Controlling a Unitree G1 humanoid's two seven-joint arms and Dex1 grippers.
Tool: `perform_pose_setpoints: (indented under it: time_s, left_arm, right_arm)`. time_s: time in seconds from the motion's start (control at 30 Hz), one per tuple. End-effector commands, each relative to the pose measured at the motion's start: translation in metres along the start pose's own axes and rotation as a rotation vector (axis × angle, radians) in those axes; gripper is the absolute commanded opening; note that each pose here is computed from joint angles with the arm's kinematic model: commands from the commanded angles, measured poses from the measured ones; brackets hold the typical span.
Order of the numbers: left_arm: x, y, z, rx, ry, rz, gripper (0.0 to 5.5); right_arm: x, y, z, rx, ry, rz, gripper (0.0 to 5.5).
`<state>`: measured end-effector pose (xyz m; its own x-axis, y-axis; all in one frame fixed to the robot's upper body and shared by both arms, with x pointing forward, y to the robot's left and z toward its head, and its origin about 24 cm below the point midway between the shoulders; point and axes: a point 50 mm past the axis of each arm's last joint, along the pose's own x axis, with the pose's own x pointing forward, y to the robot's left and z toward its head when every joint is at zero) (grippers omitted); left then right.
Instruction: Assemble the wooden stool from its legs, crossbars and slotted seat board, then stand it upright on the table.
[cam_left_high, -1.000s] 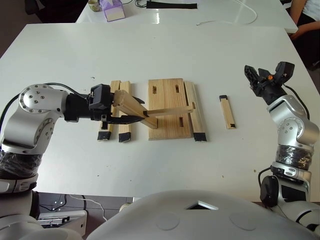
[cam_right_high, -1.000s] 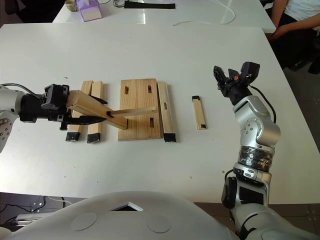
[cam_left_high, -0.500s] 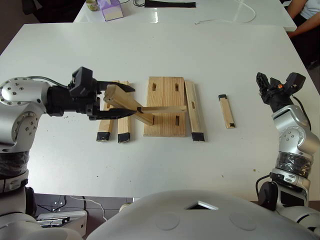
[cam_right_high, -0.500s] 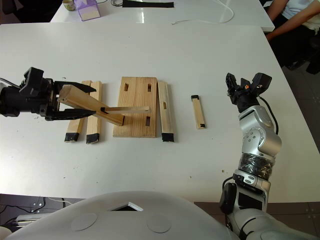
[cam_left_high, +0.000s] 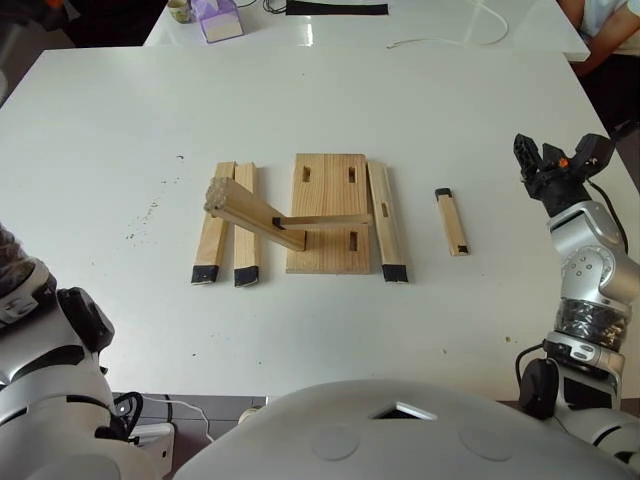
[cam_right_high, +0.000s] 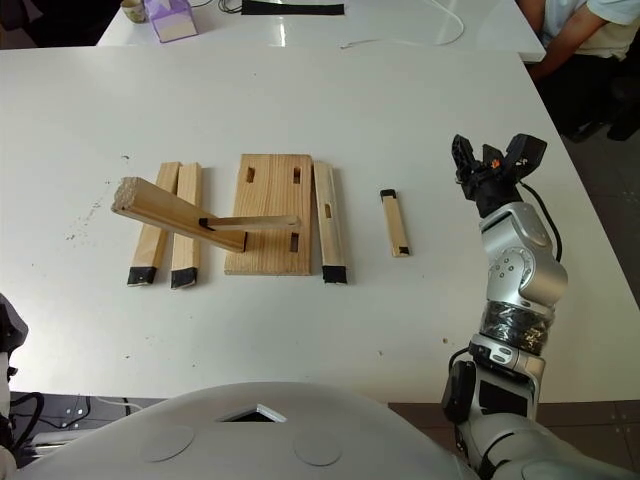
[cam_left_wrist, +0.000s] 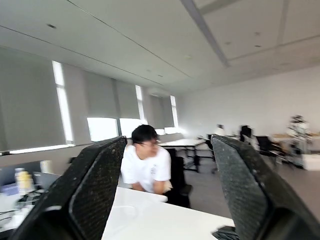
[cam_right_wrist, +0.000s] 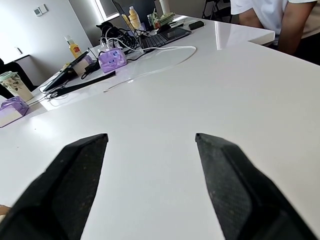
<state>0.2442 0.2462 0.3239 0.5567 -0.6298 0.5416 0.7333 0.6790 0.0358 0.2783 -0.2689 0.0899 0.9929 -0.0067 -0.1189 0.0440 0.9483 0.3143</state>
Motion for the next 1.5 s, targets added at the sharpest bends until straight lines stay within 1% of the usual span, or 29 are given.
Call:
perform_pose_setpoints:
  time_s: [0.03, 0.07, 0.1, 0.13, 0.17, 0.27, 0.37, 0.47, 0.57, 0.7, 0.8, 1.0, 1.17, 1.3, 1.4, 1.5]
  left_arm:
    - [-0.065, 0.056, -0.083, 0.094, 0.426, 0.575, 3.15]
    - [-0.092, 0.057, -0.109, 0.077, 0.530, 0.641, 3.15]
    - [-0.113, 0.053, -0.127, 0.035, 0.594, 0.678, 3.15]
    - [-0.128, 0.047, -0.139, 0.014, 0.645, 0.692, 3.15]
    - [-0.137, 0.042, -0.147, 0.007, 0.684, 0.697, 3.15]
    - [-0.150, 0.021, -0.171, 0.018, 0.803, 0.656, 3.15]
    - [-0.165, -0.002, -0.185, 0.017, 0.907, 0.623, 3.15]
    - [-0.176, -0.006, -0.186, -0.015, 0.948, 0.651, 3.15]
    - [-0.179, -0.013, -0.185, -0.070, 0.988, 0.623, 3.15]
    - [-0.182, -0.025, -0.185, -0.129, 1.037, 0.573, 3.15]
    - [-0.181, -0.031, -0.183, -0.147, 1.055, 0.547, 3.15]
    - [-0.183, -0.028, -0.186, -0.112, 1.146, 0.556, 3.15]
    - [-0.198, -0.035, -0.192, -0.126, 1.206, 0.600, 3.15]
    - [-0.210, -0.050, -0.194, -0.171, 1.281, 0.609, 3.15]
    - [-0.221, -0.058, -0.195, -0.182, 1.359, 0.639, 2.79]
    - [-0.222, -0.054, -0.198, -0.155, 1.386, 0.691, 2.34]
  right_arm:
    - [0.000, 0.004, 0.005, 0.040, -0.042, -0.052, 3.23]
    - [-0.002, 0.005, 0.003, 0.054, -0.046, -0.070, 3.23]
    - [-0.004, 0.006, -0.001, 0.052, -0.038, -0.082, 3.23]
    - [-0.005, 0.009, -0.008, 0.039, -0.021, -0.085, 3.23]
    - [-0.006, 0.010, -0.016, 0.027, 0.004, -0.089, 3.23]
    - [-0.009, 0.013, -0.036, 0.002, 0.055, -0.111, 3.23]
    - [-0.007, 0.013, -0.035, -0.008, 0.050, -0.111, 3.23]
    - [-0.004, 0.007, -0.031, -0.010, 0.030, -0.126, 3.23]
    - [-0.006, -0.002, -0.030, 0.001, 0.015, -0.159, 3.23]
    - [-0.011, -0.003, -0.033, 0.011, 0.002, -0.174, 3.23]
    - [-0.016, -0.004, -0.038, 0.017, 0.004, -0.191, 3.23]
    - [-0.029, -0.005, -0.044, 0.058, -0.013, -0.229, 3.23]
    - [-0.035, -0.005, -0.044, 0.068, -0.020, -0.239, 3.23]
    - [-0.039, -0.006, -0.045, 0.073, -0.017, -0.248, 3.23]
    - [-0.040, -0.006, -0.046, 0.071, -0.010, -0.250, 3.23]
    - [-0.039, -0.007, -0.043, 0.072, -0.016, -0.257, 3.23]
